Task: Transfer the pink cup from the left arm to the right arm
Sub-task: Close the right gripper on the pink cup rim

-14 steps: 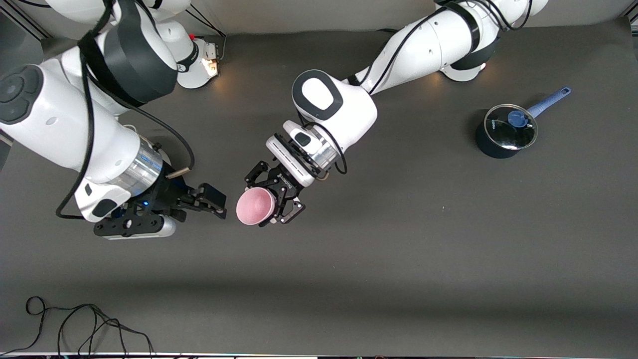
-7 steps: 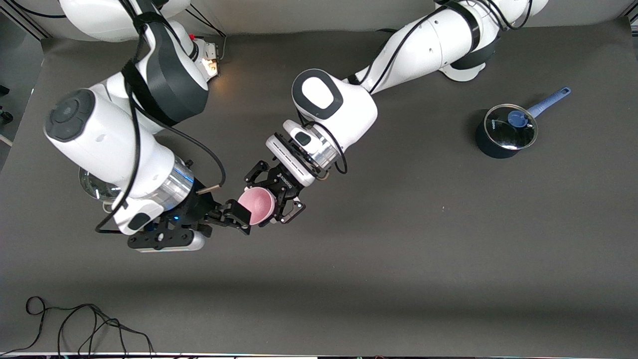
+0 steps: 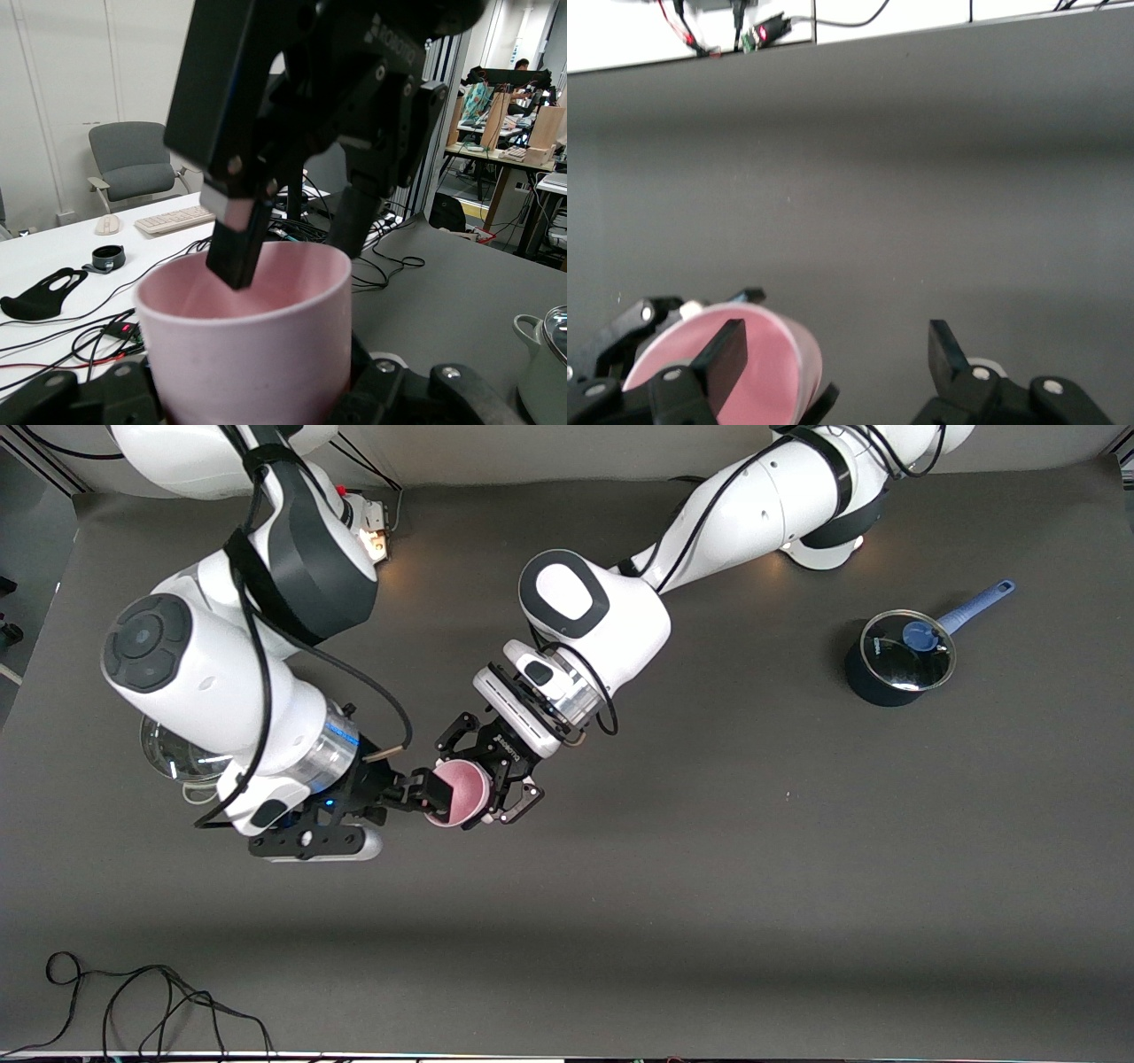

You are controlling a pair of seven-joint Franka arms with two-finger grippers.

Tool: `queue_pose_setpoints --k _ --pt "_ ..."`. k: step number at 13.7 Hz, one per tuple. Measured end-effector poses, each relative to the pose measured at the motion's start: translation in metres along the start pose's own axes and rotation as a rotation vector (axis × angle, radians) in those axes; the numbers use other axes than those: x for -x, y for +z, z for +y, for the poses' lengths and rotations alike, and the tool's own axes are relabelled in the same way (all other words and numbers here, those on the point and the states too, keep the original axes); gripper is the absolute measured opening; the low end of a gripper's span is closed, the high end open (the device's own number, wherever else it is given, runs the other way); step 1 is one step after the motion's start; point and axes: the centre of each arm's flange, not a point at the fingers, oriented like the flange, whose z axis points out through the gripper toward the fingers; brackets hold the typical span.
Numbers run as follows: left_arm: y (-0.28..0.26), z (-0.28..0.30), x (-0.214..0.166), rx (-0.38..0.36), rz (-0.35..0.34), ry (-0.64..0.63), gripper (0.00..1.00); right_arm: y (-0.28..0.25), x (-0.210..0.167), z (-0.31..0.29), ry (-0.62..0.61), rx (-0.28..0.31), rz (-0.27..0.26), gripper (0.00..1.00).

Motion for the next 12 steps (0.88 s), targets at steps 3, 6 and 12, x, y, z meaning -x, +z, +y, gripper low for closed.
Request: queue_pose_setpoints --k 3,6,12 --pt "-0.0001 0.0000 -0.0003 0.000 0.000 -0.001 0.67 0.0039 0.0077 -0.0077 -0.010 0.011 -0.029 0.92" --pt "-0.0001 0.0000 -0.0003 0.000 0.000 -0.001 0.67 0.0039 0.0090 -0.0068 -0.010 0.017 -0.042 0.83" --pt "-0.0001 0.0000 -0.0003 0.000 0.000 -0.002 0.67 -0.0018 0.0052 -0.0011 -0.001 0.020 -0.029 0.66"
